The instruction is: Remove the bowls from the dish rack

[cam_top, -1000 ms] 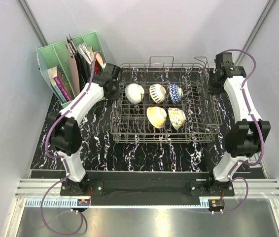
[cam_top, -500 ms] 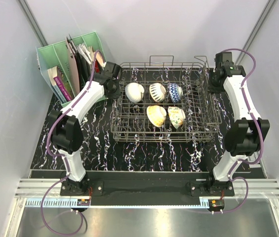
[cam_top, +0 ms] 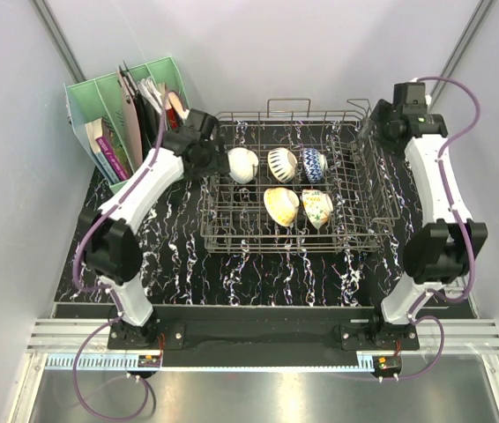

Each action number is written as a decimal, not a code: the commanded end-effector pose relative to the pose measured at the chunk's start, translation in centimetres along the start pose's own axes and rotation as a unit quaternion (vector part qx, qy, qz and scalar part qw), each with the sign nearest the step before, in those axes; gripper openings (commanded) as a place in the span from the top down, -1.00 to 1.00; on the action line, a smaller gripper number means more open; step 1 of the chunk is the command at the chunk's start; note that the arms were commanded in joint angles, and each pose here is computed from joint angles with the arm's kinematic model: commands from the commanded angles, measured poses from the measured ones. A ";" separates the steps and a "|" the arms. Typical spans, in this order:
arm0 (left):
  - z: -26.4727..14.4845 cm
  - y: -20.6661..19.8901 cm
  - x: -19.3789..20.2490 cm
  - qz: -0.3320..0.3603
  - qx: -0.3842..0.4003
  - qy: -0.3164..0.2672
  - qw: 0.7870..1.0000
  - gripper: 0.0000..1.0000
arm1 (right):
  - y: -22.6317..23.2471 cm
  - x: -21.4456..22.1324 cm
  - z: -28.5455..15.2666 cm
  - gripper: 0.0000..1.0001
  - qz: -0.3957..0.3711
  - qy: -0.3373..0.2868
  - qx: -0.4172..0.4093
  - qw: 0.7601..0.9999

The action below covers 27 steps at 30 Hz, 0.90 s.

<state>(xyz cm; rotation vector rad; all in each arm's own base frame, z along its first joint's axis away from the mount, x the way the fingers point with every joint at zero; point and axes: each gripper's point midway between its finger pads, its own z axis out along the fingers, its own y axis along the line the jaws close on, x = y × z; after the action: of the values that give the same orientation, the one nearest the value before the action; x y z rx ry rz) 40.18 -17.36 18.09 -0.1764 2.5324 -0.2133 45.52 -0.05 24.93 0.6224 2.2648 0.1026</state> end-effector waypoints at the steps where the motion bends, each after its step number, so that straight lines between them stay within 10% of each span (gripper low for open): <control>1: -7.7 1.7 -6.5 -0.041 -0.006 -0.140 0.989 -0.60 | 1.4 -6.7 -9.5 -0.71 0.034 -0.137 -0.045 0.989; 6: -12.2 0.4 -10.6 -0.038 0.056 -0.202 0.977 -0.59 | 2.5 -7.6 -14.5 -0.61 0.026 -0.175 -0.101 0.979; 13: -9.1 -8.0 -9.9 -0.038 0.199 -0.122 0.972 -0.59 | 11.6 -2.8 -19.0 -0.48 0.109 -0.097 -0.339 0.929; 27: 0.5 -7.3 -7.9 -0.040 0.161 -0.063 0.984 -0.57 | 14.8 8.5 -18.1 -0.48 0.094 0.043 -0.382 0.918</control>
<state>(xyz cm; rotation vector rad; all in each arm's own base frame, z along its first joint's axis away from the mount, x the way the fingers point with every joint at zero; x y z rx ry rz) 46.24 -23.82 21.69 -0.1579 2.4002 -0.5983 34.83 18.84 33.20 0.4344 2.0964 1.0008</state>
